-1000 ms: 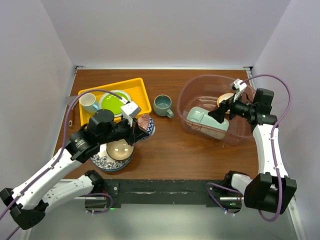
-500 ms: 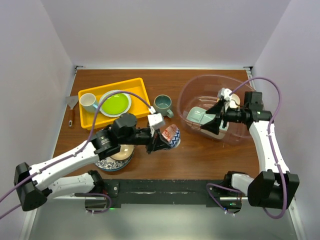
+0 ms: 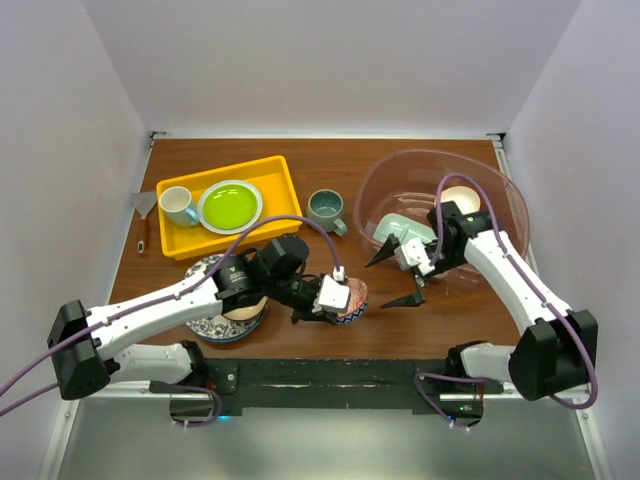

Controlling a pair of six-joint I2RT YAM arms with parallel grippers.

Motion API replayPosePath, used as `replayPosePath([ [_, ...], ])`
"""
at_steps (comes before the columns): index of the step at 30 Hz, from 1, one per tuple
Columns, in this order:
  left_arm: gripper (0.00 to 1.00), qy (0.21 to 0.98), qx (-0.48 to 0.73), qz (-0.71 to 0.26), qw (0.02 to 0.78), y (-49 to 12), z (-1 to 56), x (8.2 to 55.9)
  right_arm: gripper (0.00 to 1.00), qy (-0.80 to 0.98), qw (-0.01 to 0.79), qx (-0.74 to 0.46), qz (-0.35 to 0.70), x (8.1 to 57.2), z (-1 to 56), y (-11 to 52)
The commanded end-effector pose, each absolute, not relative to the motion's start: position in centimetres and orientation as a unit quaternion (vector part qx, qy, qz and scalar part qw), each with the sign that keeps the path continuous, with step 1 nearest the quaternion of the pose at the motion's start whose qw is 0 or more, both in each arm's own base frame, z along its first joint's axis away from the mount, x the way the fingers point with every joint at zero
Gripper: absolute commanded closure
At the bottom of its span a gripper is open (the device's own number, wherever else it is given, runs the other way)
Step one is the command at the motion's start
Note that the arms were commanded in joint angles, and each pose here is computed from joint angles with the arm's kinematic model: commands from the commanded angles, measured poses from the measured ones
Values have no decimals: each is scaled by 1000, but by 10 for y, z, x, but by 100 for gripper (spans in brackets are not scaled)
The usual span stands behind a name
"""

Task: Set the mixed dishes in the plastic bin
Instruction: Pick up the bowl from the center of the board.

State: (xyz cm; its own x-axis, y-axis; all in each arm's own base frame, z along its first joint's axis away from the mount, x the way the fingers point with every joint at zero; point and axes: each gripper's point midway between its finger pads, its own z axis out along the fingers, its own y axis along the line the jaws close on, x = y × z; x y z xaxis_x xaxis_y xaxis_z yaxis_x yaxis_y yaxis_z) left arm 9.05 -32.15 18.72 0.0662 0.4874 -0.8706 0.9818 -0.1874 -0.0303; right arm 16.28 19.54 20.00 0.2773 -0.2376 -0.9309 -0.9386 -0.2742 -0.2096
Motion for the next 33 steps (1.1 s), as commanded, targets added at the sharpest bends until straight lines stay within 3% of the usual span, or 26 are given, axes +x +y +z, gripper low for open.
replayPosePath([
  [1,100,462,729,-367,348,-330,208,92,2,395,372,-708,451,126,198,204],
  [8,100,437,763,-318,355,-322,204,100,11,367,278,-771,439,102,183,213],
  [14,100,414,776,-316,356,-321,204,98,23,366,256,-800,400,104,180,222],
  [21,100,400,785,-312,355,-323,209,99,58,358,226,-825,375,98,173,235],
  [24,100,395,785,-313,360,-325,212,99,63,353,225,-829,372,96,173,238],
  [25,100,394,785,-314,360,-325,212,99,73,350,226,-830,372,96,174,240],
  [26,100,393,783,-314,365,-325,215,99,95,349,225,-830,372,96,175,240],
  [27,100,393,782,-316,366,-326,214,98,100,348,227,-830,372,95,176,241],
  [32,100,396,761,-313,407,-327,230,103,100,336,241,-833,367,94,180,241],
  [33,88,400,757,-311,413,-326,229,104,100,336,240,-833,367,93,180,241],
])
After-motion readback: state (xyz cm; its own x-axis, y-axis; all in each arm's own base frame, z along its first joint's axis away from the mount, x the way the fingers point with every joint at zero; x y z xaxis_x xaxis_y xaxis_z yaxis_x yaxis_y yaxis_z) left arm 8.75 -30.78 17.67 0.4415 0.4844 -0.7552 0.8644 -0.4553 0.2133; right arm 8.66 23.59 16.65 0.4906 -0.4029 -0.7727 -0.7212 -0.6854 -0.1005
